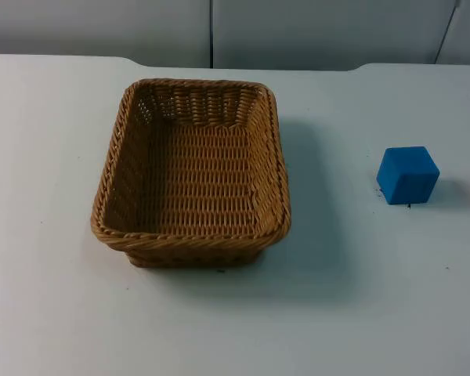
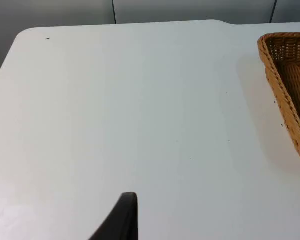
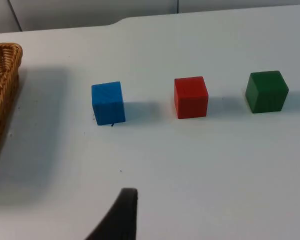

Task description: Pick up the basket with the left hand and place the blue cube into the basket with the right hand.

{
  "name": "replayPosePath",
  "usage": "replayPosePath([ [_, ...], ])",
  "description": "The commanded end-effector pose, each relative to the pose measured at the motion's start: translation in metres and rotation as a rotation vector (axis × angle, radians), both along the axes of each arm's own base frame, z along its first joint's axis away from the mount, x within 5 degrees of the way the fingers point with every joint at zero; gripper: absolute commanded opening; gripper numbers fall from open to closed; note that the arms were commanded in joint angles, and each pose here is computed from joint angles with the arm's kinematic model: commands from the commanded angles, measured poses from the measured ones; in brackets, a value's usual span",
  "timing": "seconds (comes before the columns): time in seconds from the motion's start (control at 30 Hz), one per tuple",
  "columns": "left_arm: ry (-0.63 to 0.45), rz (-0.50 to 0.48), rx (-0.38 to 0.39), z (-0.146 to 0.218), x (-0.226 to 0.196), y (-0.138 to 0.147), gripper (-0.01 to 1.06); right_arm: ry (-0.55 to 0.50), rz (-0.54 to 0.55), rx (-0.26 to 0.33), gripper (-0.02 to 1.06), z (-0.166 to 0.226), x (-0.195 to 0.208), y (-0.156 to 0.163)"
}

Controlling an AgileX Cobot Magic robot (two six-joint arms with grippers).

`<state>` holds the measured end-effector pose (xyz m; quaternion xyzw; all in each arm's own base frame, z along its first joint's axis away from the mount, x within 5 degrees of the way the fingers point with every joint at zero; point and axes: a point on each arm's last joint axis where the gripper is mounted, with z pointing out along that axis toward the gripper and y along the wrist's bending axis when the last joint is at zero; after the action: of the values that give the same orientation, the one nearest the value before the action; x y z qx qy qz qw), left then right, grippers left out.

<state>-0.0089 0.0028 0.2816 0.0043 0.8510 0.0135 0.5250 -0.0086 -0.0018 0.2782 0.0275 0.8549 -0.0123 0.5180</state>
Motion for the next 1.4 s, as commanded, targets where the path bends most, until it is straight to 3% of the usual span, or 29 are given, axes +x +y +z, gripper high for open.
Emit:
replayPosePath([
  [0.0, 0.012, -0.009, -0.005, -0.002, 0.002, -0.001, 1.04, 0.003, 0.001, -0.002, 1.04, -0.001, 0.002, 0.000],
  [0.2, -0.010, -0.018, -0.018, 0.002, 0.001, -0.002, 1.04, 0.001, 0.001, -0.002, 0.99, 0.000, 0.002, 0.000],
  [0.3, -0.130, -0.032, -0.037, 0.022, -0.004, -0.003, 1.04, -0.043, 0.002, -0.006, 0.99, 0.008, 0.000, 0.000],
  [0.4, -0.172, -0.031, -0.033, 0.032, -0.008, -0.003, 1.04, -0.085, 0.003, -0.008, 0.99, 0.015, -0.001, 0.000],
  [0.73, -0.152, -0.057, -0.091, 0.059, 0.036, -0.008, 1.03, -0.096, 0.015, 0.009, 0.99, 0.044, 0.018, 0.001],
  [0.83, -0.140, -0.056, -0.098, 0.063, 0.049, -0.008, 0.97, -0.092, 0.018, 0.002, 0.99, 0.052, 0.028, 0.001],
  [0.97, -0.111, -0.048, -0.101, 0.068, 0.081, -0.009, 0.76, -0.052, 0.025, -0.010, 0.99, 0.066, 0.055, 0.000],
  [1.2, -0.116, -0.043, -0.092, 0.070, 0.117, -0.008, 0.74, -0.015, 0.028, 0.000, 0.99, 0.077, 0.083, 0.000],
  [1.37, -0.002, -0.053, -0.059, 0.068, 0.161, -0.009, 0.74, -0.007, 0.030, -0.004, 0.99, 0.084, 0.101, -0.001],
])
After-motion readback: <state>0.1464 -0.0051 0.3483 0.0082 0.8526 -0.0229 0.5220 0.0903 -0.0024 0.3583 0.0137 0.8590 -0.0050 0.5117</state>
